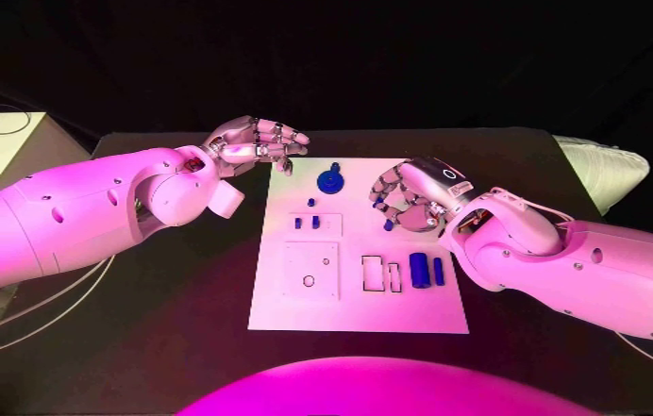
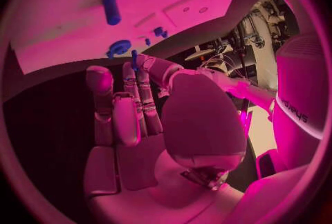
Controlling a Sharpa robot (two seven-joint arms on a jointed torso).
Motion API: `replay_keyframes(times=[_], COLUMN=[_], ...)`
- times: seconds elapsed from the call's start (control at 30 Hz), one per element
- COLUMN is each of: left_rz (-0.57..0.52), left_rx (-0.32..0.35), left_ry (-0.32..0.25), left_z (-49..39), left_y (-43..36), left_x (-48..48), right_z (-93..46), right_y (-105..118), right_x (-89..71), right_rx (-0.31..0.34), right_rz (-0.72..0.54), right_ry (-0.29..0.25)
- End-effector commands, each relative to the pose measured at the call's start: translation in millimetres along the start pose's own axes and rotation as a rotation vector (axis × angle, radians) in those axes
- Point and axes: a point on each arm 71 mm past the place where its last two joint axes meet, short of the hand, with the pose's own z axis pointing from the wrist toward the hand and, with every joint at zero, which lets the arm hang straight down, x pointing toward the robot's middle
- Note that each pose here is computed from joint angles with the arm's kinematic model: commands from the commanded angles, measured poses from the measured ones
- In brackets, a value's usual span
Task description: Assemble the parts on the task board
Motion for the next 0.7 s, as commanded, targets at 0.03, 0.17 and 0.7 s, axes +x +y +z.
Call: replay_keyframes(times=[0.03, 0.17, 0.7], left_rz=[-0.007, -0.009, -0.01], left_rx=[0.01, 0.012, 0.009], left_ry=[0.019, 0.019, 0.039], left_z=[1.3, 2.3, 5.4], left_y=[-1.3, -1.5, -2.0], left_x=[3.8, 5.1, 12.9], right_z=[1.2, 5.0, 13.2], right_y=[14, 25, 49], right_x=[4.1, 14.9, 61.9], right_rx=[-0.069, -0.1, -0.122], right_rz=[0.054, 0.065, 0.049], right_ry=[-0.011, 0.013, 0.12])
